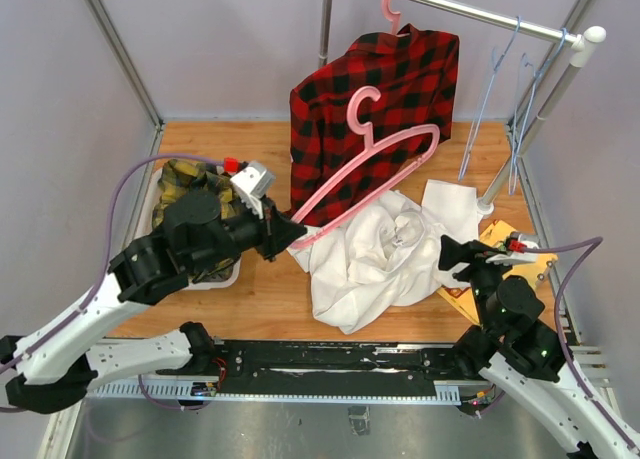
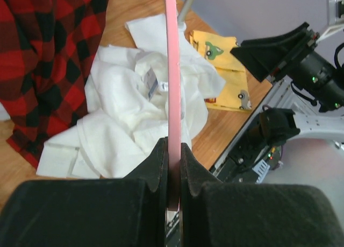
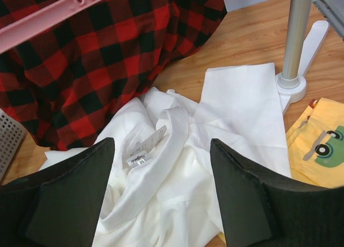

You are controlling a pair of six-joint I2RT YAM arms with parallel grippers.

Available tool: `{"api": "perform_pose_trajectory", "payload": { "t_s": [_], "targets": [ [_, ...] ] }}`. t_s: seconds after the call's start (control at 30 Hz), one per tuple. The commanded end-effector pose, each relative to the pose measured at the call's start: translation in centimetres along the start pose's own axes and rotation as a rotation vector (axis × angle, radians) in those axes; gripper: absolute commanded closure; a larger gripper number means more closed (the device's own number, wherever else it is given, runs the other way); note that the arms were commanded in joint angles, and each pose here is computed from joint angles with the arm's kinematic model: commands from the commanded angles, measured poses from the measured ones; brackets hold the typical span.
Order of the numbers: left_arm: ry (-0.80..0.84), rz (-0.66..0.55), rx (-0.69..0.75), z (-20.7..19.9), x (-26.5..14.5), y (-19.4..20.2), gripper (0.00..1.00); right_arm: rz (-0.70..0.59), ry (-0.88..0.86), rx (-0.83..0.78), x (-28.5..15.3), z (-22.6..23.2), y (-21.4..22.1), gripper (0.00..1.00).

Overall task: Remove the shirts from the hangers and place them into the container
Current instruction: Place the hanger at the clothesline.

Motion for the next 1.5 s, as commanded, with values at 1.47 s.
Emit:
{"api": "perform_pose_trajectory", "payload": {
  "t_s": [1.47],
  "targets": [
    [-0.14,-0.08,0.205,-2.4,24.4,-13.2,1.0,0.073,-0.23,-0.28,-1.2,2.2,0.0,0.13]
  ]
}}
Point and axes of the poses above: each gripper's point midway between its finger pads, its own x axis out along the fingers, its own z axis along the line the jaws close on, y = z × x, the point moved 2 cm from there along -x, back along the fingers, and after that the axes turned 1 degree about x, right-handed, at the moved point
